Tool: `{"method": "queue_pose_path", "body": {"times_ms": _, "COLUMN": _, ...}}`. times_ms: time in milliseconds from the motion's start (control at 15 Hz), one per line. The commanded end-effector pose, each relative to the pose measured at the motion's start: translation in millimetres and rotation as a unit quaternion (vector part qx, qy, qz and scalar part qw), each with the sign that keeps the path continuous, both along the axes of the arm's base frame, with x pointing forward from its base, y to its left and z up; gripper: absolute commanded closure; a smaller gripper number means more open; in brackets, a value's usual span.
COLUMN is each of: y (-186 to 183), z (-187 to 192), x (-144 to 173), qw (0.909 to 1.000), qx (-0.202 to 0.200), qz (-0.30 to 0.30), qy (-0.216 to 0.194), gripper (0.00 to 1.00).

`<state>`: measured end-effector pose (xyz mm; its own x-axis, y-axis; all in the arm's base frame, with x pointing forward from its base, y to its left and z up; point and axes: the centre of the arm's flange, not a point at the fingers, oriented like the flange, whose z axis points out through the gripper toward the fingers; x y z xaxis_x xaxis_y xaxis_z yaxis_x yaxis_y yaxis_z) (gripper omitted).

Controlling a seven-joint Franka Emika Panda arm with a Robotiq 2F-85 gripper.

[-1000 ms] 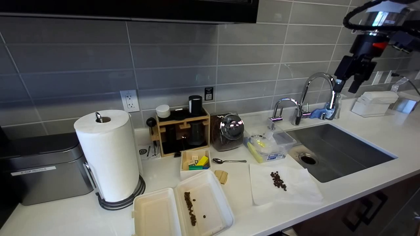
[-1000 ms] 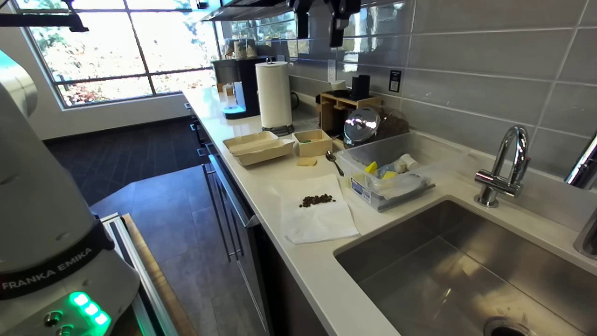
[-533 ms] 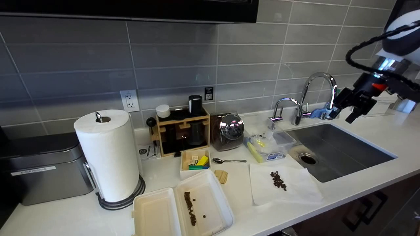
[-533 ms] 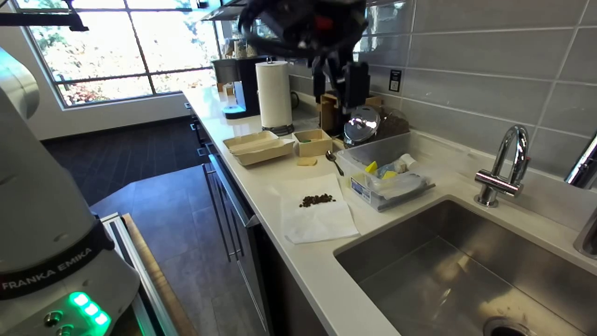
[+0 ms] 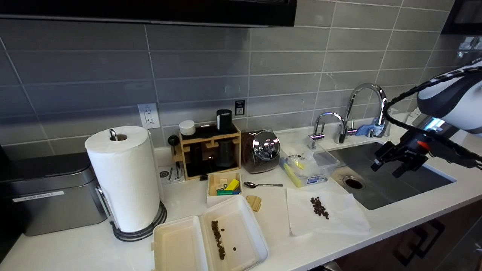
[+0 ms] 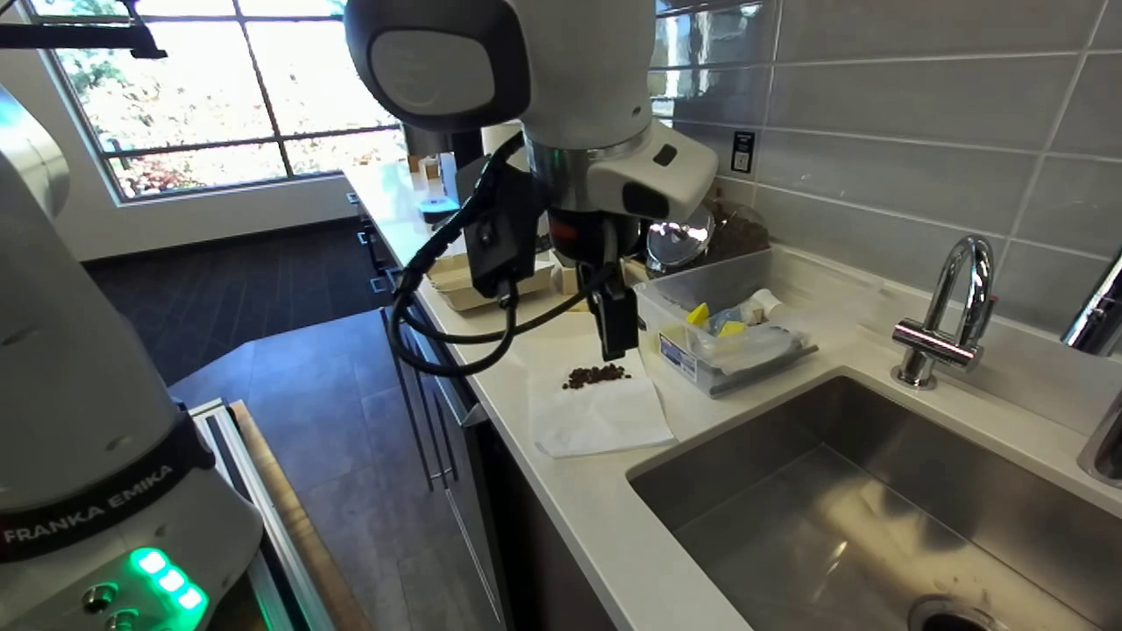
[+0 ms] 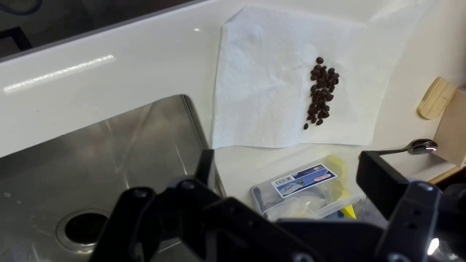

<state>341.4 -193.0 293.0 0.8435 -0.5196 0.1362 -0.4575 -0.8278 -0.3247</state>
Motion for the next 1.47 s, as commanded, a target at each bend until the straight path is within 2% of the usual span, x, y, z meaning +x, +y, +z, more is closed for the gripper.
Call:
{"method": "queue_pose_path", "body": {"times_ms": 0, "y": 0, "z": 0, "x": 1, "qw": 1.0, "qx": 0.0, "qz": 0.0, "qy": 0.0, "gripper": 0.0}}
{"method": "queue_pose_path", "body": {"times_ms": 200, "y": -1, "z": 1, "x": 1, "qw": 1.0, "qx": 0.0, "qz": -0.001, "qy": -0.001, "gripper": 0.0}}
{"method": "queue_pose_path", "body": {"times_ms": 533, "y": -16, "z": -42, "x": 5, "qw": 0.9995, "qx": 0.001, "qz": -0.027, "qy": -0.015, "gripper": 0.0}}
{"method": "queue_pose_path", "body": {"times_ms": 800, "y": -21, "z": -77, "x": -1, "qw": 0.9983, "qx": 0.029, "qz": -0.044, "qy": -0.026, "gripper": 0.0}}
{"method": "queue_pose_path", "body": {"times_ms": 1133, "y": -11, "z": -115, "x": -7, "qw": 0.9974, "qx": 0.066, "qz": -0.016, "qy": -0.024, "gripper": 0.0}}
{"method": "queue_pose_path", "body": {"times_ms": 1400, "y": -4, "z": -143, "x": -7, "qw": 0.9967, "qx": 0.079, "qz": -0.001, "qy": -0.015, "gripper": 0.0}}
